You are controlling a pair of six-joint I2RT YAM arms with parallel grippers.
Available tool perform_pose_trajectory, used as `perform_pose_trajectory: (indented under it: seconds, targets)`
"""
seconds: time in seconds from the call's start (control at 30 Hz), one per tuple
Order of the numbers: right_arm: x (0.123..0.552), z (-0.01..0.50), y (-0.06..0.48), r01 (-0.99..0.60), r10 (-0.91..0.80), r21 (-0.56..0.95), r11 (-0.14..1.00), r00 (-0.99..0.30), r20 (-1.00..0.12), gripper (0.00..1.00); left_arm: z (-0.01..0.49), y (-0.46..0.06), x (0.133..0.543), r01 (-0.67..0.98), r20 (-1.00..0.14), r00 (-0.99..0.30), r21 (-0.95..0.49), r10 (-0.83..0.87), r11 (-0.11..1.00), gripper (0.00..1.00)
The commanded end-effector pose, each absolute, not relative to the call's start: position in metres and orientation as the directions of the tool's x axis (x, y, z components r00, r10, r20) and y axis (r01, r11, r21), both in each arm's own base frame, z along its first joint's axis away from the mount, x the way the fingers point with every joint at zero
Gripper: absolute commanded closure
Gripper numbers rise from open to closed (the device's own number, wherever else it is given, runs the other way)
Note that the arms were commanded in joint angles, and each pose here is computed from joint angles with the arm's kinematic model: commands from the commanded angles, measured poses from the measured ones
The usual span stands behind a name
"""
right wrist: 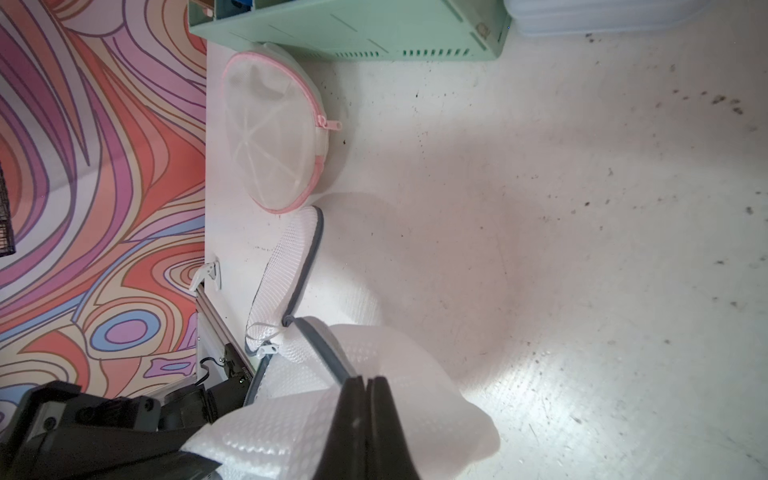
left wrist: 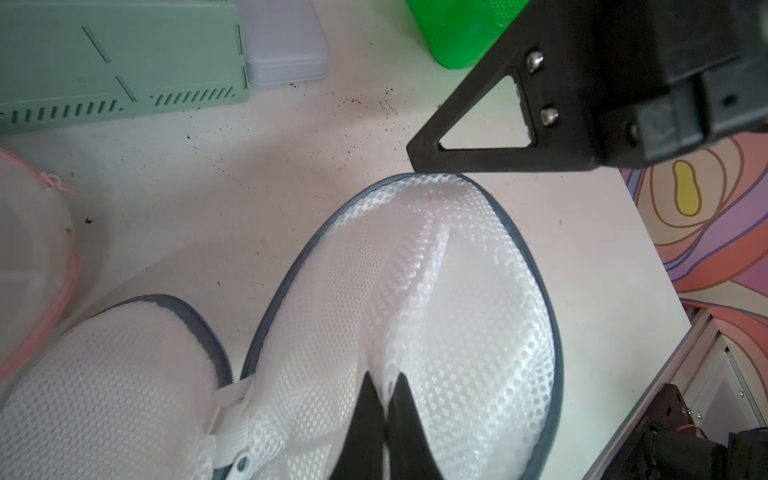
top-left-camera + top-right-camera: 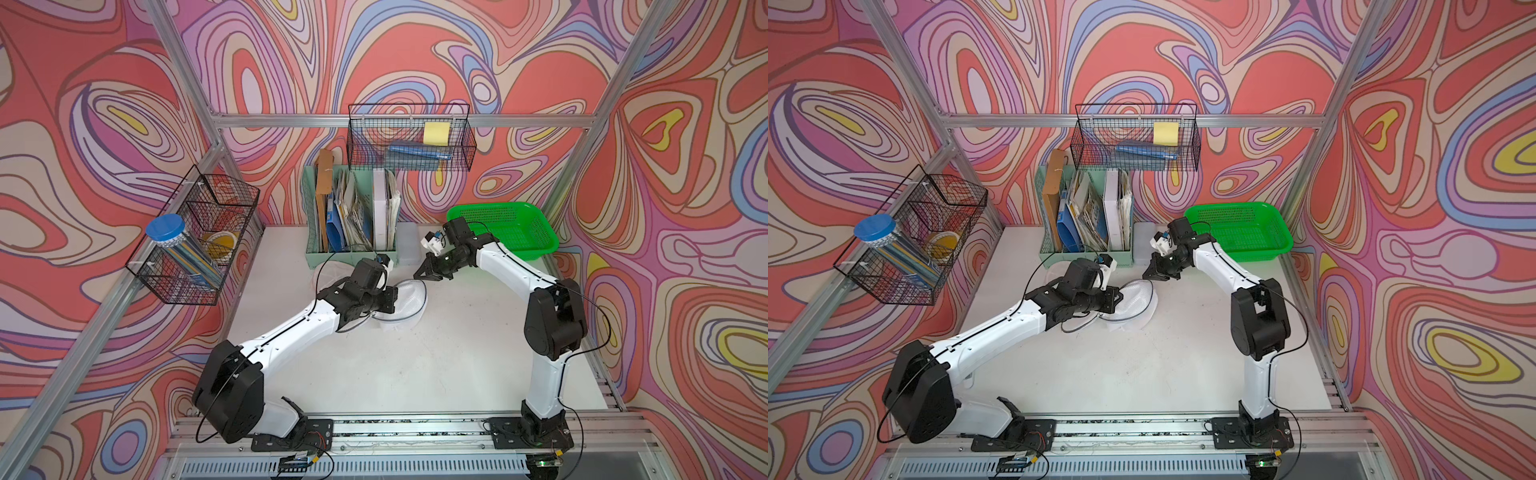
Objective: Turn the laundry bag inside out
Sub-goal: Turn over the laundry bag at the center of the board.
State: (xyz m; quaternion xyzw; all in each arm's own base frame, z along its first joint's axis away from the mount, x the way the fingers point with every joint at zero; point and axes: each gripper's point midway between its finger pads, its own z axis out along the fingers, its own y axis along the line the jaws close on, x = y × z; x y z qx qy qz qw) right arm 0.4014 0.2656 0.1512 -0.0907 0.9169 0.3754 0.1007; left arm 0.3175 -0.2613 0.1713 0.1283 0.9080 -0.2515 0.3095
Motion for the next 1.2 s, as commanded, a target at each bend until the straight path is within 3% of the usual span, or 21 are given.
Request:
perform_pose_trajectory:
  seconds: [0.0,0.4,0.6,0.7,0.8,0.93,1.17]
  targets:
    - [0.393,0.170,0.269,-0.258,-0.088,0.691,0.675,-0.958,-0.272,1.00,0.170,-0.259,0.319,0.379,-0.629,-0.773,-0.358,0.080,0.853,1.00]
    - [0.398,0.151,0.240,-0.202,-0.038,0.607,0.769,-0.961,-0.272,1.00,0.183,-0.221,0.328,0.248,-0.694,-0.720,-0.259,-0.002,0.934,1.00]
    - [0.399,0.158,0.245,-0.210,-0.015,0.643,0.737,-0.956,-0.294,1.00,0.188,-0.228,0.326,0.283,-0.697,-0.717,-0.286,0.003,0.915,1.00]
    - [0.402,0.178,0.247,-0.224,0.045,0.671,0.707,-0.932,-0.359,0.73,0.182,-0.221,0.332,0.209,-0.674,-0.738,-0.267,-0.027,0.941,1.00]
    - [0.395,0.202,0.253,-0.251,0.097,0.686,0.683,-0.900,-0.426,0.57,0.182,-0.219,0.339,0.134,-0.664,-0.741,-0.292,-0.100,0.947,1.00]
    - [0.371,0.211,0.274,-0.231,0.129,0.725,0.649,-0.906,-0.404,0.48,0.179,-0.219,0.348,0.055,-0.644,-0.746,-0.315,-0.171,0.947,1.00]
    - [0.335,0.184,0.320,-0.158,0.092,0.739,0.655,-0.954,-0.286,0.54,0.178,-0.222,0.354,0.025,-0.641,-0.740,-0.332,-0.206,0.943,1.00]
